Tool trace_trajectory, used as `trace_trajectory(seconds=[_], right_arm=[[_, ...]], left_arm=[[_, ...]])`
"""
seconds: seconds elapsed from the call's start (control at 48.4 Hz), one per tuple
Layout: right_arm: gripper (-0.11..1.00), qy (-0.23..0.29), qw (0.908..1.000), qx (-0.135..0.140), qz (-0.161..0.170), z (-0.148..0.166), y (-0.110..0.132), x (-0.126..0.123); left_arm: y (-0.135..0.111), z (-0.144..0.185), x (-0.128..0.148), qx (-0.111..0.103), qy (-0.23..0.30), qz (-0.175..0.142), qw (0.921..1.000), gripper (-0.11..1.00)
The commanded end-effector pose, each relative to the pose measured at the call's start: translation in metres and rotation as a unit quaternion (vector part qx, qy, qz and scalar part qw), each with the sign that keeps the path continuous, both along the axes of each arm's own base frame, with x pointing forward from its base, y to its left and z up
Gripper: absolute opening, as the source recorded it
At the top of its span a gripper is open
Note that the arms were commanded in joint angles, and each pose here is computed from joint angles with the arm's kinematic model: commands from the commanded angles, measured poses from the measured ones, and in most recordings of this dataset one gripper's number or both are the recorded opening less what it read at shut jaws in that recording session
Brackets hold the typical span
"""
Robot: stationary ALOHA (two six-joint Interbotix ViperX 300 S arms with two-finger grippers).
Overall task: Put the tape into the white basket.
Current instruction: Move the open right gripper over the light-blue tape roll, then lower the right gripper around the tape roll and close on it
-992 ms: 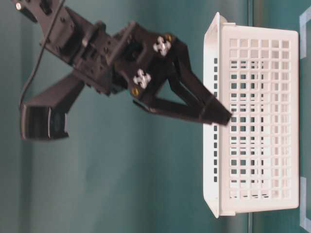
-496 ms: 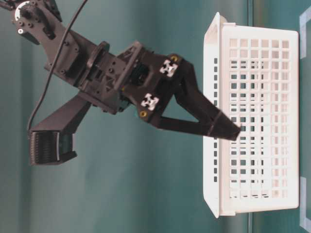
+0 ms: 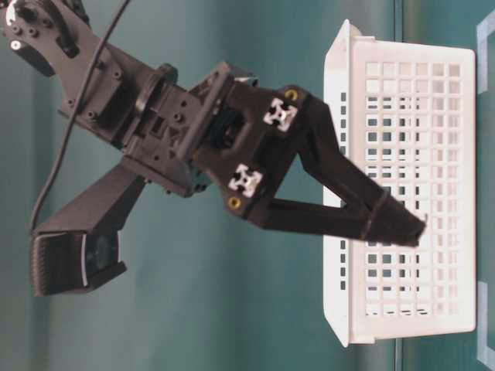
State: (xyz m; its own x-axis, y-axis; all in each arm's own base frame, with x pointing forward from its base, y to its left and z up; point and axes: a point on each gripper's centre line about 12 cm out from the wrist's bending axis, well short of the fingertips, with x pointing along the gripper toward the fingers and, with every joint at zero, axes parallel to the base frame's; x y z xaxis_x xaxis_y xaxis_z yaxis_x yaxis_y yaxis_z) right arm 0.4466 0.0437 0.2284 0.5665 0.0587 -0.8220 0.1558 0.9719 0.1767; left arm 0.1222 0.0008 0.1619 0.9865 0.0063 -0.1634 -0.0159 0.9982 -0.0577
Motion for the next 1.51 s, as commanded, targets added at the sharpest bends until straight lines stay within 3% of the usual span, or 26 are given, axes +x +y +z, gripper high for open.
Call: trace_trajectory(seconds=[0.0,0.351,1.177,1.487], right_arm=[[0.97,-0.021,0.9997,0.008,0.002,0.016,0.01,0.004],[0.96,-0.012,0.9997,0.016,0.01,0.01,0.036,0.008],[1.0,0.014,0.9998,0.008,0.013,-0.017,0.039,0.022],[1.0,0.018,0.9997,0.007,0.015,-0.028,0.042,0.039]], left_arm=[[0.0,0.005,0.001,0.001,-0.004,0.001,1.0,-0.11],[0.0,0.005,0.001,0.001,-0.004,0.001,1.0,-0.11],[0.0,0.005,0.001,0.001,-0.004,0.001,1.0,-0.11],[0.0,0.005,0.001,0.001,-0.004,0.001,1.0,-0.11]])
